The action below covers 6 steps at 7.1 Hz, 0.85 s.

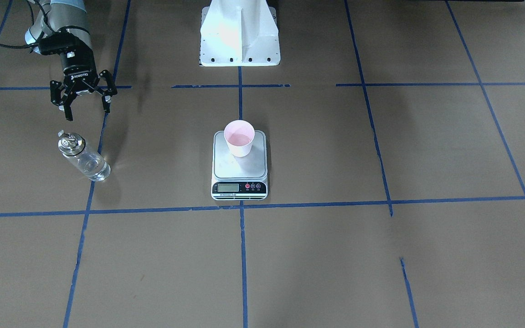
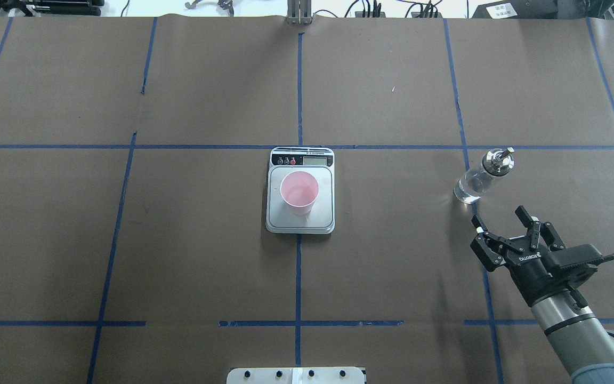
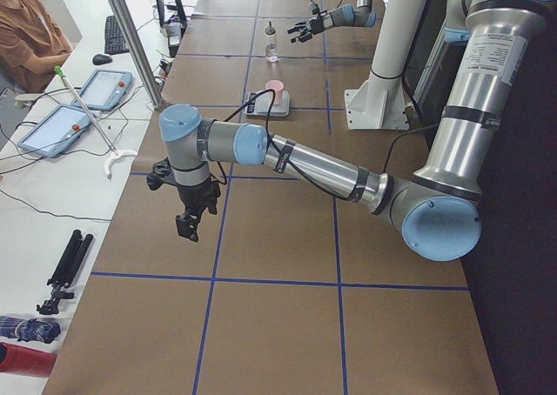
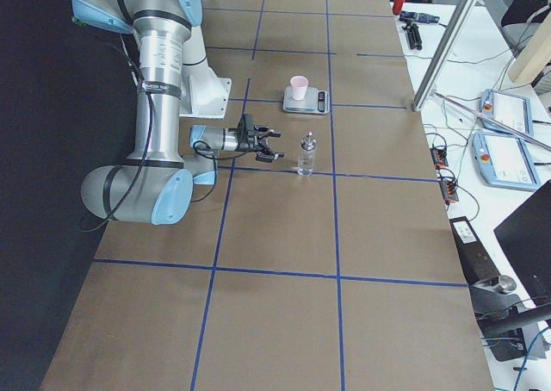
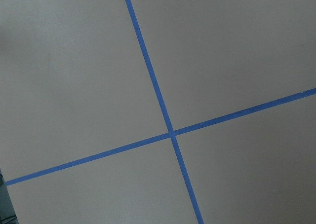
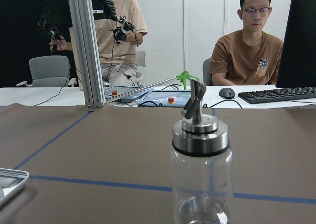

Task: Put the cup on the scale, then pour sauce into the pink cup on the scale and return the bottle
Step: 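Open the right gripper and release the bottle on the table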

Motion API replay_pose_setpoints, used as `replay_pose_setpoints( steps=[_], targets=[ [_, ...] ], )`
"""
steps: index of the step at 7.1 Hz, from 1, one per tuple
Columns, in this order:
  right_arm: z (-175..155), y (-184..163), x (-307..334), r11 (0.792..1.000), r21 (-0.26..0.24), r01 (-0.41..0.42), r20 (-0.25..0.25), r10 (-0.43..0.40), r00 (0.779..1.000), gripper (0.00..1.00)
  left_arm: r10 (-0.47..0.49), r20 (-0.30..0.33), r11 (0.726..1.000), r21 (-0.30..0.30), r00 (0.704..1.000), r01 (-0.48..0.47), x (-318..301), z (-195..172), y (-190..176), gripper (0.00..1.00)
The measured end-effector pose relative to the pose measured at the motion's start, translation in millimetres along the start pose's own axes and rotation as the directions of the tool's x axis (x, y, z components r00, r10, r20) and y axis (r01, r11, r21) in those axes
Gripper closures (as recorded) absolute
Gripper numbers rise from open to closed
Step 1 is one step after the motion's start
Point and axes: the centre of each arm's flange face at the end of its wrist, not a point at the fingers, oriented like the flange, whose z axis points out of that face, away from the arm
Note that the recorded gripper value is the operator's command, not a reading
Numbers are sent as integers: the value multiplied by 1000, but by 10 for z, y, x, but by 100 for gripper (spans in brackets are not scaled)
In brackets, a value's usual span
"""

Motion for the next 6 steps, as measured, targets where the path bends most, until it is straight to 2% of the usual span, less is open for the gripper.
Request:
replay_pose_setpoints(
  steps=[2, 6],
  targets=[
    [-91, -334, -160, 999, 10, -39, 16, 39, 999, 0, 1, 0, 1000, 1, 1000, -1, 2, -5, -5, 0],
    [-207, -1035, -624, 1000, 6, -15, 9, 15, 1000, 0, 0, 0, 1000, 0, 1000, 0, -1, 0, -5, 0]
  ],
)
